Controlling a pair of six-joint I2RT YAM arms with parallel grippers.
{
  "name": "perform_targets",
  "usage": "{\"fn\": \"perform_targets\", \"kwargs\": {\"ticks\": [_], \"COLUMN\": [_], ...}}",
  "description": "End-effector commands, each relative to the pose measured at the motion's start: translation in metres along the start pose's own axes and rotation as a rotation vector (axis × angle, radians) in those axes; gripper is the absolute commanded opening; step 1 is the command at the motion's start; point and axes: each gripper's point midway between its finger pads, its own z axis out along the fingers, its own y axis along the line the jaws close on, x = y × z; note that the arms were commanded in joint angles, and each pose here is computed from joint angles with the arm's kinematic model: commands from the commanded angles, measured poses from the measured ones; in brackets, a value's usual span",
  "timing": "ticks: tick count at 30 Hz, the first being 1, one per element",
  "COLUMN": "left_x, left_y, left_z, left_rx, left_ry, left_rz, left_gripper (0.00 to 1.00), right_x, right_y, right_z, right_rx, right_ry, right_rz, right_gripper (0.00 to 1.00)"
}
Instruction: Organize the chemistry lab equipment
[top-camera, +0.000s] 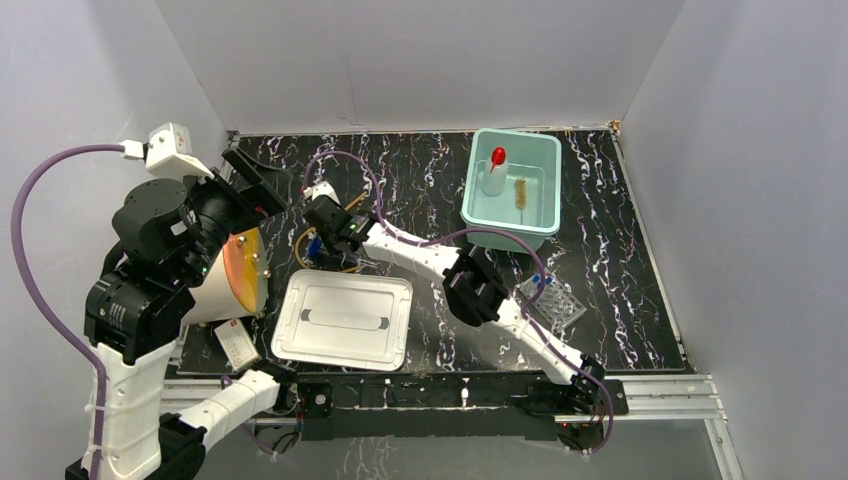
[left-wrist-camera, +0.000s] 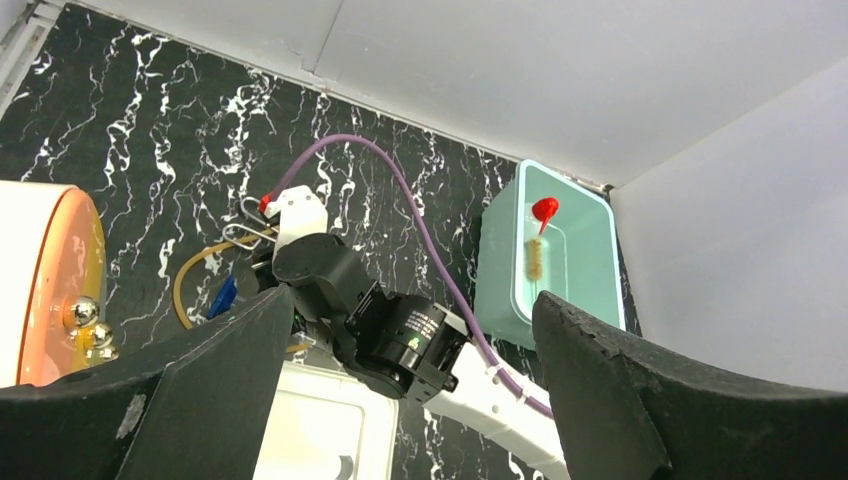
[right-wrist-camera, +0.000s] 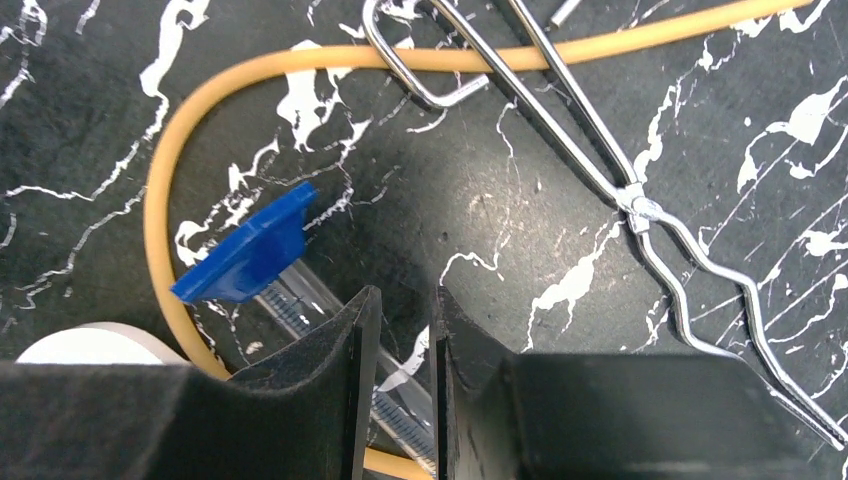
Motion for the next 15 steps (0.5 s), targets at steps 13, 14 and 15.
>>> {"fn": "perform_targets", "kwargs": {"ticks": [13,14,15], "left_x": [0.003,0.003,0.003], "left_y": [-0.002,-0.002,-0.001], "left_z": [0.001,0.001,0.001], "left_rx": [0.017,0.015,0.012], "left_ry": [0.005,0.003,0.002], "left_rz": [-0.001,0.001,0.003], "left_gripper": [0.89,0.89,0.89], "right_x": [-0.023,-0.025,-0.025], "right_y": [0.031,0.028,0.026], "right_z": [-0.105,-0.11,-0.114], "right_rx": [-0.281,-0.274,-0.272], "right_ry": [0.078,0.069,0.062], "right_rz": [-0.154,-0.152,-0.155], "right_gripper": [1.0,1.0,1.0]}}
